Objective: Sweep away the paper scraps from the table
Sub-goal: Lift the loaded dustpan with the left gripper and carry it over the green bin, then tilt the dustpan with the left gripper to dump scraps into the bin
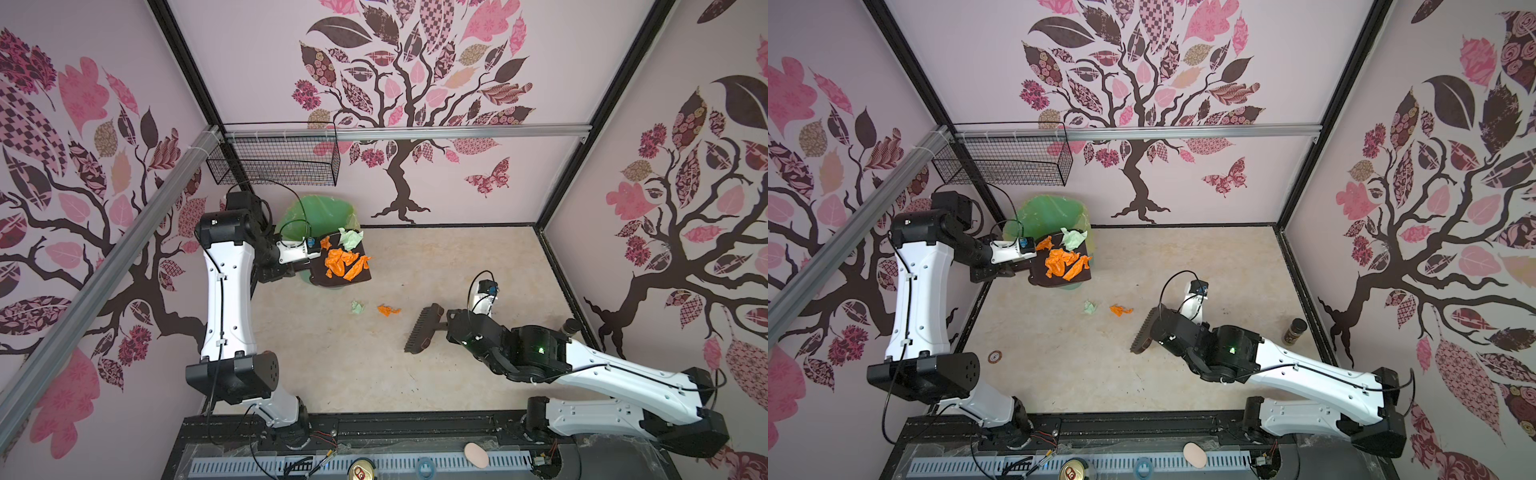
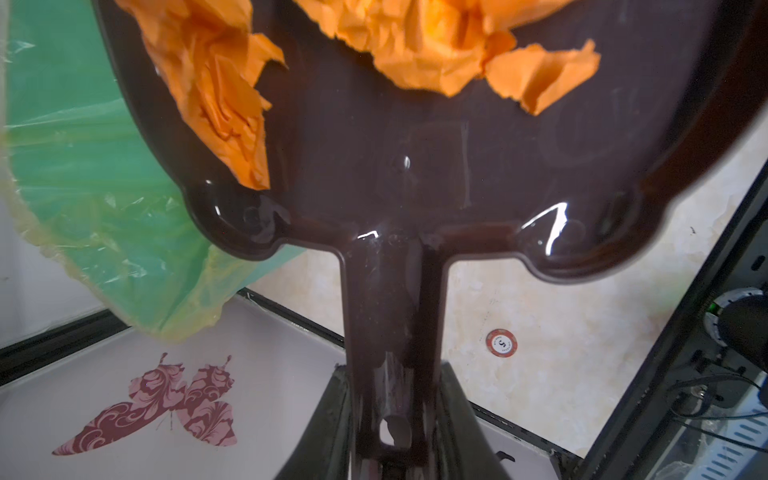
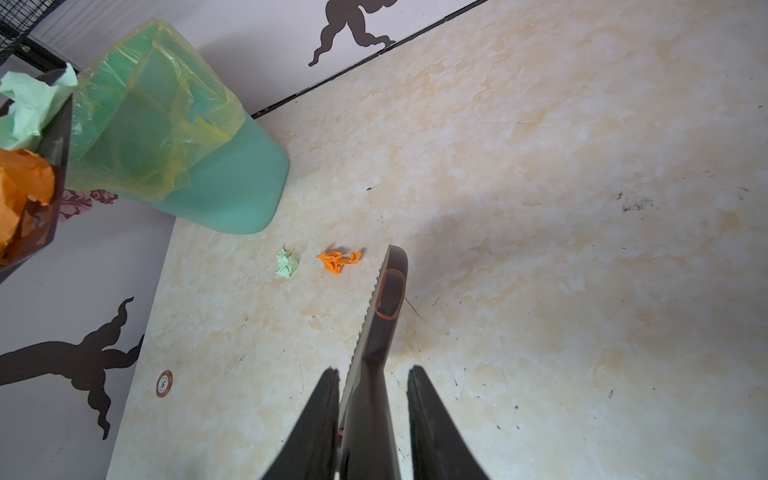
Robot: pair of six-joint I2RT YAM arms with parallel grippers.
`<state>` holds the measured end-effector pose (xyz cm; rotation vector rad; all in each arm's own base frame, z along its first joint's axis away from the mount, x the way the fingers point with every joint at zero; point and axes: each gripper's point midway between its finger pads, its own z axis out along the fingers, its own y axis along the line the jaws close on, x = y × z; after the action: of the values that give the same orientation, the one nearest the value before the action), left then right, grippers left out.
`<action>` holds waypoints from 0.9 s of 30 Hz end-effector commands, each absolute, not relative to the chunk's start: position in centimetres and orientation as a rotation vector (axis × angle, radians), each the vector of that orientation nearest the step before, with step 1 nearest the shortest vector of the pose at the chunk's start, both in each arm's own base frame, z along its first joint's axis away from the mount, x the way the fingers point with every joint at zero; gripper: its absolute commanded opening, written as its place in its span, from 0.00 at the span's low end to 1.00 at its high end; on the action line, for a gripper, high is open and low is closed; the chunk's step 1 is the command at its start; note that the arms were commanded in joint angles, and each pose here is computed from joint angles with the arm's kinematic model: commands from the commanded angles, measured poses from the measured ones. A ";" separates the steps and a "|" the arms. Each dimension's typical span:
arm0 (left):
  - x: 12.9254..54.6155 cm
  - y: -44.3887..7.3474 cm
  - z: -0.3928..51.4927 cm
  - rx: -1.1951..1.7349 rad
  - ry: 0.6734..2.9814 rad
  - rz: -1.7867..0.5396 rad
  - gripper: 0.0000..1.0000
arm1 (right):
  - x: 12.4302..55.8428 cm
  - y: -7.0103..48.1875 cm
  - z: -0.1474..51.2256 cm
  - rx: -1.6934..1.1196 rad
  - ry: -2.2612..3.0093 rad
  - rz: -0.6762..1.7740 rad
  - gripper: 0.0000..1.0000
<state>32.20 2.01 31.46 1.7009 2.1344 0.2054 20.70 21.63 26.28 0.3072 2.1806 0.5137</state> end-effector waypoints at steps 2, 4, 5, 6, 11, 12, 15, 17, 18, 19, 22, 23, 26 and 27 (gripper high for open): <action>30.6 2.2 31.3 1.720 2.202 0.086 0.14 | 20.9 21.5 27.5 0.319 2.145 0.555 0.00; 31.4 2.8 31.3 1.712 2.212 0.103 0.14 | 20.8 21.7 27.5 0.316 2.149 0.557 0.00; 31.6 3.0 31.3 1.707 2.214 0.106 0.14 | 20.8 21.7 27.4 0.315 2.152 0.557 0.00; 32.0 3.3 31.3 1.702 2.215 0.108 0.14 | 20.8 21.9 27.3 0.313 2.155 0.559 0.00; 33.3 4.8 30.4 1.690 2.255 0.106 0.14 | 20.8 22.5 26.3 0.304 2.175 0.564 0.00; 33.7 5.1 30.2 1.680 2.267 0.105 0.14 | 20.8 22.9 26.1 0.301 2.181 0.573 0.00; 34.7 5.9 29.7 1.650 2.298 0.098 0.14 | 20.8 23.9 25.1 0.283 2.209 0.578 0.00; 35.5 6.4 29.3 1.627 2.315 0.090 0.14 | 20.9 24.3 24.6 0.273 2.224 0.565 0.00; 36.0 6.7 29.2 1.619 2.319 0.094 0.14 | 20.9 24.5 24.4 0.266 2.231 0.558 0.00; 36.4 6.9 29.1 1.616 2.322 0.103 0.14 | 21.0 24.7 24.3 0.260 2.234 0.557 0.00; 37.7 7.5 29.3 1.597 2.316 0.140 0.13 | 21.1 25.0 24.4 0.247 2.235 0.547 0.00; 38.1 7.7 29.2 1.598 2.317 0.153 0.13 | 21.2 25.0 24.5 0.245 2.232 0.545 0.00; 39.2 8.5 28.9 1.589 2.327 0.185 0.13 | 21.3 24.9 24.8 0.243 2.226 0.538 0.00; 39.6 8.7 28.7 1.585 2.332 0.188 0.13 | 21.4 24.9 24.9 0.245 2.224 0.541 0.00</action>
<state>42.36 9.11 28.95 1.5740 2.2425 0.2957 20.73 24.60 23.51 0.2355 2.2610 0.5239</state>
